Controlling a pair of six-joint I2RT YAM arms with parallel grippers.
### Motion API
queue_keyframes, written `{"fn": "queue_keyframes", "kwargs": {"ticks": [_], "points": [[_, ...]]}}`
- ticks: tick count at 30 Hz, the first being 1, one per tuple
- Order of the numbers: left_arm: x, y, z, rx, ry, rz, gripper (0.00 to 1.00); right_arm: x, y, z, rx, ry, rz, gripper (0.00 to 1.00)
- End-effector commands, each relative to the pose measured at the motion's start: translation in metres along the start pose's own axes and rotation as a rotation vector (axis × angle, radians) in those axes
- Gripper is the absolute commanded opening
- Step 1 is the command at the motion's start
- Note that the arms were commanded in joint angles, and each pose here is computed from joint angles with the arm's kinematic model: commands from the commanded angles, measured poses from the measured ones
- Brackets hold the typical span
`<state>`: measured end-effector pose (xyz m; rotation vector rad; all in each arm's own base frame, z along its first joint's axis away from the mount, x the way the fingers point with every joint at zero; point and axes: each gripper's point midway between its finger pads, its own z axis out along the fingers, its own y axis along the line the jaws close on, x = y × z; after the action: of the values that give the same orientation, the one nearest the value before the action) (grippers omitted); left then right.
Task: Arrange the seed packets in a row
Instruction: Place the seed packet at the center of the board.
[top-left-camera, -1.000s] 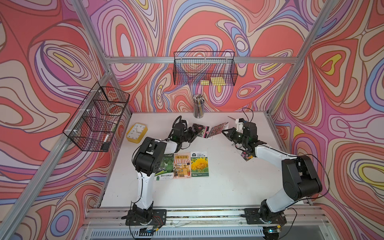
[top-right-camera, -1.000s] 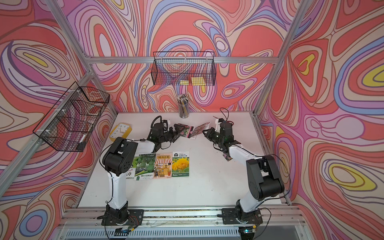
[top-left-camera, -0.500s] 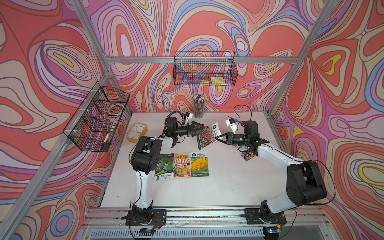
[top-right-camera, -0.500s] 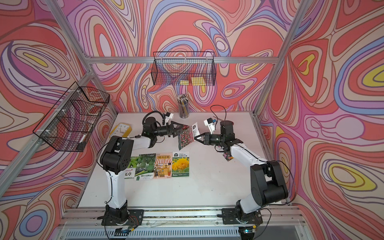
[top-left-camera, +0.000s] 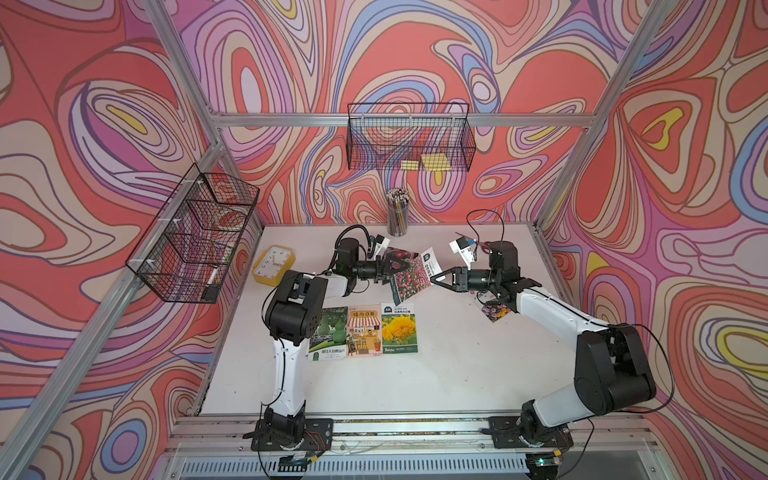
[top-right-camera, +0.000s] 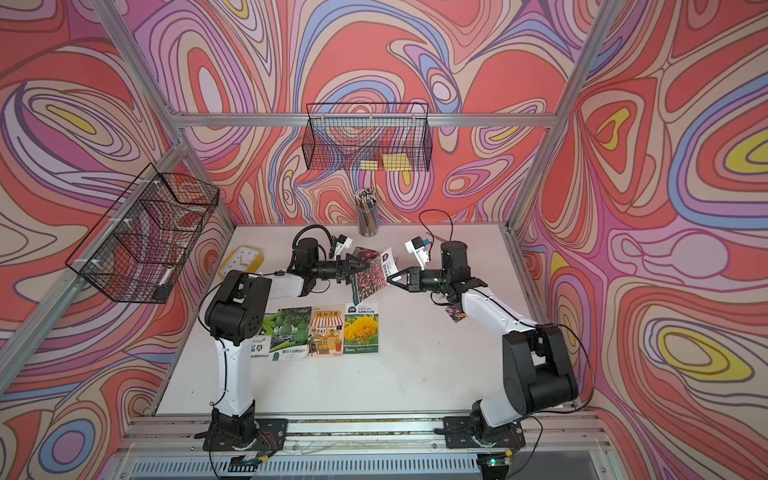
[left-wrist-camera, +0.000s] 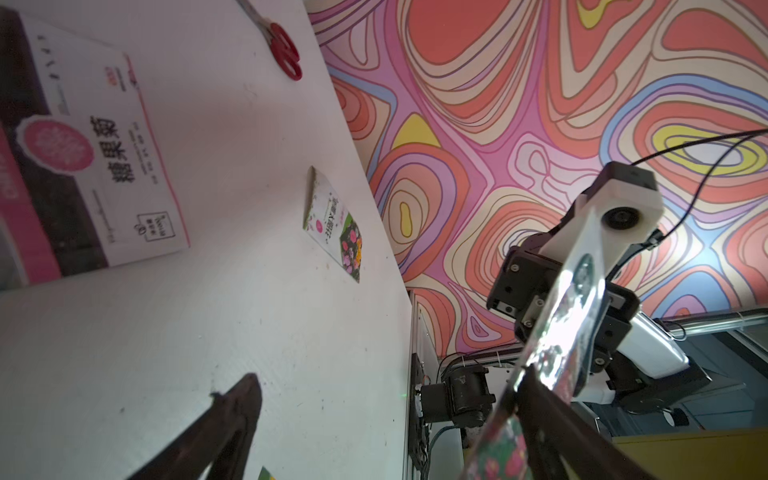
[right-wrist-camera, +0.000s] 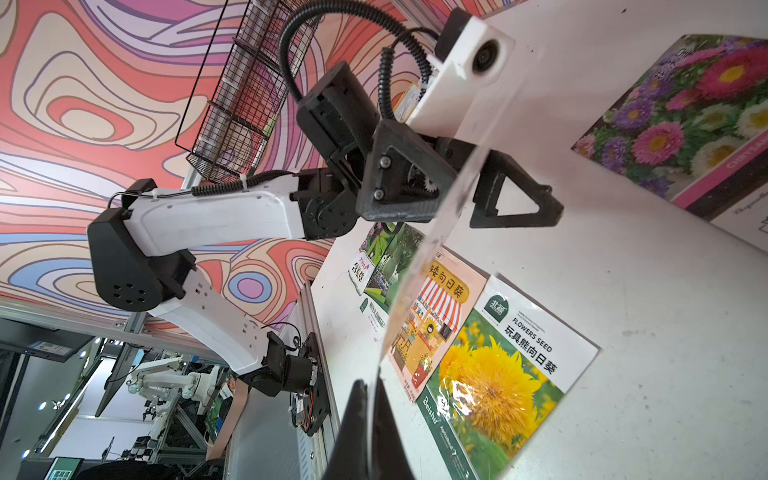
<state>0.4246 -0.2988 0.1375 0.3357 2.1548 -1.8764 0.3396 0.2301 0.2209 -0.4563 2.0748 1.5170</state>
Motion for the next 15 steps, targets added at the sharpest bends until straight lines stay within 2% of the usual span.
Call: {"fn": "queue_keyframes", "kwargs": {"ticks": [1, 6, 8, 11, 13, 15], "points": [[0.008, -0.016, 0.004, -0.045, 0.058, 0.091, 0.96, 0.007, -0.007, 0.004, -0.006, 0.024, 0.006, 0.00], [0.005, -0.038, 0.005, 0.058, 0.044, 0.095, 0.93, 0.006, -0.011, 0.005, -0.005, 0.026, 0.007, 0.00], [0.001, -0.057, 0.004, 0.142, 0.036, 0.123, 0.91, 0.007, -0.015, 0.004, 0.003, 0.026, 0.013, 0.00], [-0.003, -0.078, 0.002, 0.240, 0.043, 0.131, 0.79, 0.007, -0.025, 0.001, 0.023, 0.023, 0.029, 0.00], [-0.002, -0.078, 0.004, 0.250, 0.061, 0.119, 0.64, 0.005, -0.030, -0.002, 0.037, 0.014, 0.035, 0.00], [0.001, -0.077, 0.005, 0.250, 0.070, 0.119, 0.56, 0.003, -0.034, -0.005, 0.049, 0.005, 0.038, 0.00]]}}
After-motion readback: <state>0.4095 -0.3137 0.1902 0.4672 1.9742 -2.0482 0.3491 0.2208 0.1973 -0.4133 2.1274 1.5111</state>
